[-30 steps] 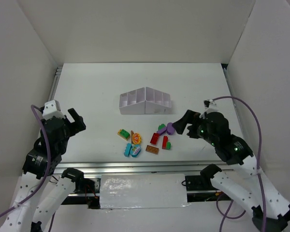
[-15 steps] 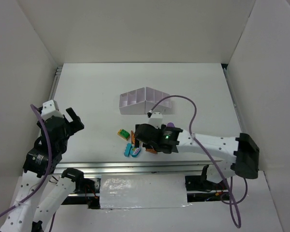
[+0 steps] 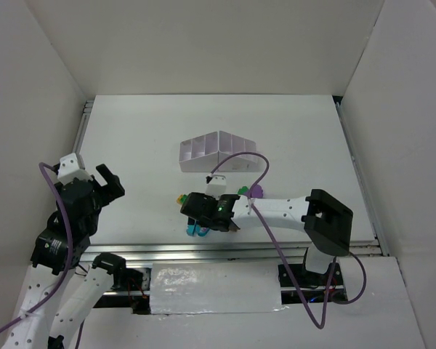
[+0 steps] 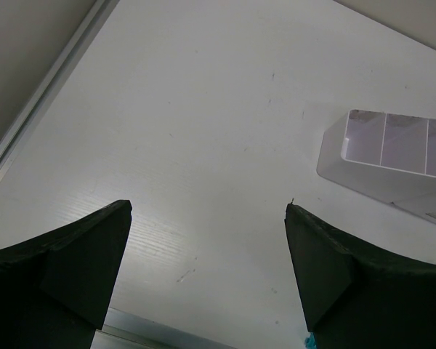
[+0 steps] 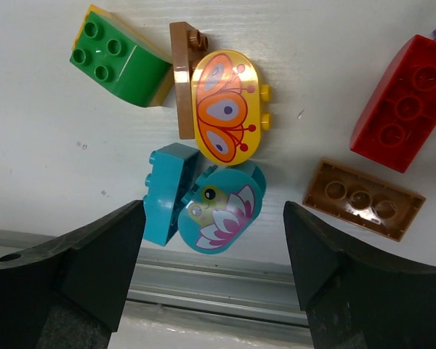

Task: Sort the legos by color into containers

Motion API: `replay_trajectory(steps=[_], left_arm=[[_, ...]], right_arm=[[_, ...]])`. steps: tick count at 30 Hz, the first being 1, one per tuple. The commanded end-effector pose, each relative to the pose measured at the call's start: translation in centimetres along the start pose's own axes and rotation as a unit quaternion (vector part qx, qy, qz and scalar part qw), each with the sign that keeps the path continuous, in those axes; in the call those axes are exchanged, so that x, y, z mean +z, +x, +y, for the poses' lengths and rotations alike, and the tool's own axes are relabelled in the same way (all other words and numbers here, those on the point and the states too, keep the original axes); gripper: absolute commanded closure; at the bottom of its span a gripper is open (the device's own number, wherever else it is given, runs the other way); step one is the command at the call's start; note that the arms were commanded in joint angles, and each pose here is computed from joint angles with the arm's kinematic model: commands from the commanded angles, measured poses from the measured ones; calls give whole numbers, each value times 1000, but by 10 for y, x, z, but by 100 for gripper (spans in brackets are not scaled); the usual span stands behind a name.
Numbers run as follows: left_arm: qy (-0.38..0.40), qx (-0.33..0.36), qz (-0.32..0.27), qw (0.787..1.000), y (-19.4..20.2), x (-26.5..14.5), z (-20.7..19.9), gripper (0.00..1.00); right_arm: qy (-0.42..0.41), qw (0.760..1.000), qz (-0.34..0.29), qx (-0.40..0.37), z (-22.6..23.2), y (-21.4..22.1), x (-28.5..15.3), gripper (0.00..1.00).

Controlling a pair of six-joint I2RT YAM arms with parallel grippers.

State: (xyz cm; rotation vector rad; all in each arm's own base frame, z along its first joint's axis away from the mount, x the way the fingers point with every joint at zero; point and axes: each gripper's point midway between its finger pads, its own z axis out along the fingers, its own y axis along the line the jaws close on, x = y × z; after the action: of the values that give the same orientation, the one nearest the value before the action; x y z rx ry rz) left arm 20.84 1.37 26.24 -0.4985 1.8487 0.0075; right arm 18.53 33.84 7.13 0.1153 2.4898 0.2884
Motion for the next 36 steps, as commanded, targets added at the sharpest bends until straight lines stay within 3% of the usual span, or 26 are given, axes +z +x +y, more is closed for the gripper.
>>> replay_trajectory(steps=[1, 36], left_arm=[[14, -17, -22, 1000, -14, -3, -6, 0], [26, -15, -24, 999, -14, -6, -9, 0]], right_arm=[[-24, 999, -14, 35, 19, -7, 0, 17], [50, 998, -2, 26, -14, 23, 33, 23]])
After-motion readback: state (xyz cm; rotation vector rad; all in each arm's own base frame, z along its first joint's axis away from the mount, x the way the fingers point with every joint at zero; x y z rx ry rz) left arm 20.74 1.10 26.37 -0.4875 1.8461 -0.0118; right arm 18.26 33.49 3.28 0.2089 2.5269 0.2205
